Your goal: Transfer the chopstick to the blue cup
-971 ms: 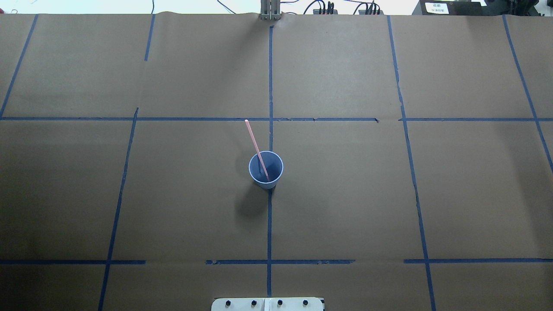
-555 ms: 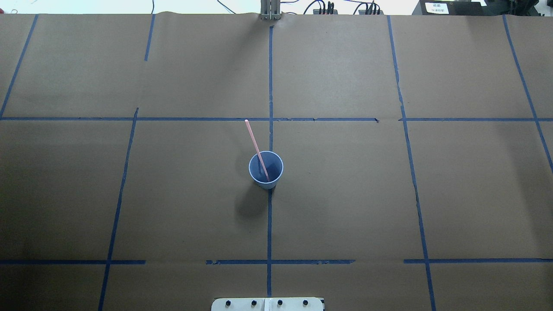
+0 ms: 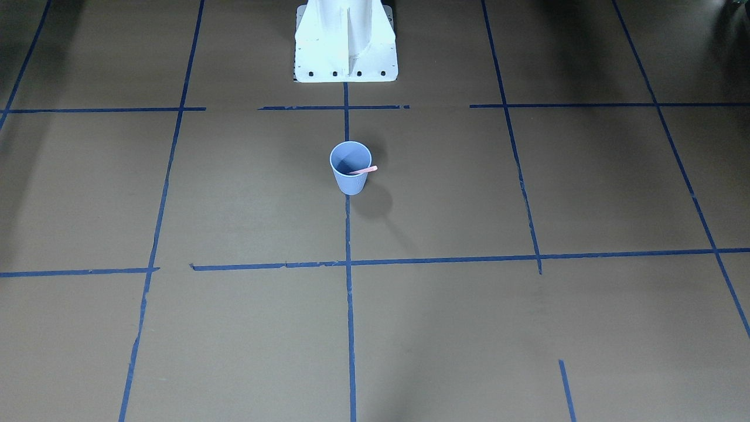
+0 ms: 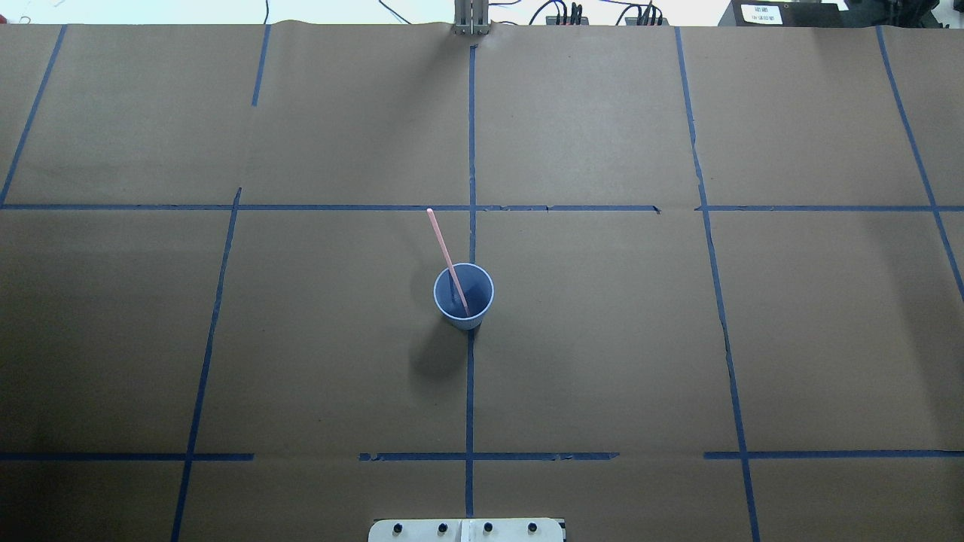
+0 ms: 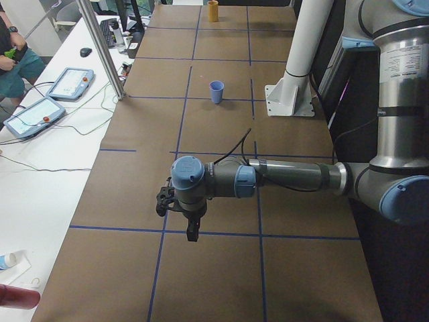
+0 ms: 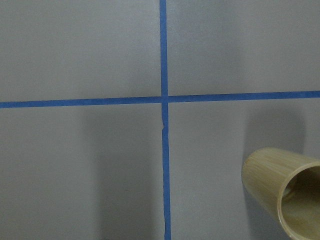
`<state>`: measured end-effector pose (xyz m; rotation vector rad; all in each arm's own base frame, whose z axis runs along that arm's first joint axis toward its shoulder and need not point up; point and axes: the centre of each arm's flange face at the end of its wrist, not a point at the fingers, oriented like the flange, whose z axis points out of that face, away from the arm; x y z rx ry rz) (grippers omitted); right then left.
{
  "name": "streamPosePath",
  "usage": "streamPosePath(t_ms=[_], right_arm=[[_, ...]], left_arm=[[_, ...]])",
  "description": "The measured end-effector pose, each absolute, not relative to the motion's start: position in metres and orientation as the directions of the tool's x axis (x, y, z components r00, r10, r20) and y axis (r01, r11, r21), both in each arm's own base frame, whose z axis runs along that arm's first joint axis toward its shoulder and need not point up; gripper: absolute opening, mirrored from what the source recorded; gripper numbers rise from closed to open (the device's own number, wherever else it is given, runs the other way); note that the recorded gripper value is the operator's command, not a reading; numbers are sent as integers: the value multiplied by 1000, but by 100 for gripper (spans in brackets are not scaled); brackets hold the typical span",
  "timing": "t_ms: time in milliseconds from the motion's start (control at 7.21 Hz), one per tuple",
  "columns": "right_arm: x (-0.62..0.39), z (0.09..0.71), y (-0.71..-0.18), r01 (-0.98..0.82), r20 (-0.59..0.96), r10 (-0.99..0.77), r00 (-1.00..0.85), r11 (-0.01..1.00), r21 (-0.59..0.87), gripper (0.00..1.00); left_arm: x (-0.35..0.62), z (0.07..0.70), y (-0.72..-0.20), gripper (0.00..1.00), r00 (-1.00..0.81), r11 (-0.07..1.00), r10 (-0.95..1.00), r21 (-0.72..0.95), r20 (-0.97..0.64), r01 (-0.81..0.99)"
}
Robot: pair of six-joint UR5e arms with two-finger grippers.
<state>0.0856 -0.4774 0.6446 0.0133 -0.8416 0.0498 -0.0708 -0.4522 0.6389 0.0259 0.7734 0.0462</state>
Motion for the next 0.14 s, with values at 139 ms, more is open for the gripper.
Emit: streamPosePath(t_ms=[139], right_arm=[[86, 645, -477, -50, 745, 40, 666, 999, -8, 100]], left_arm=[[-71, 638, -453, 100, 715, 999, 53, 43, -697, -32]])
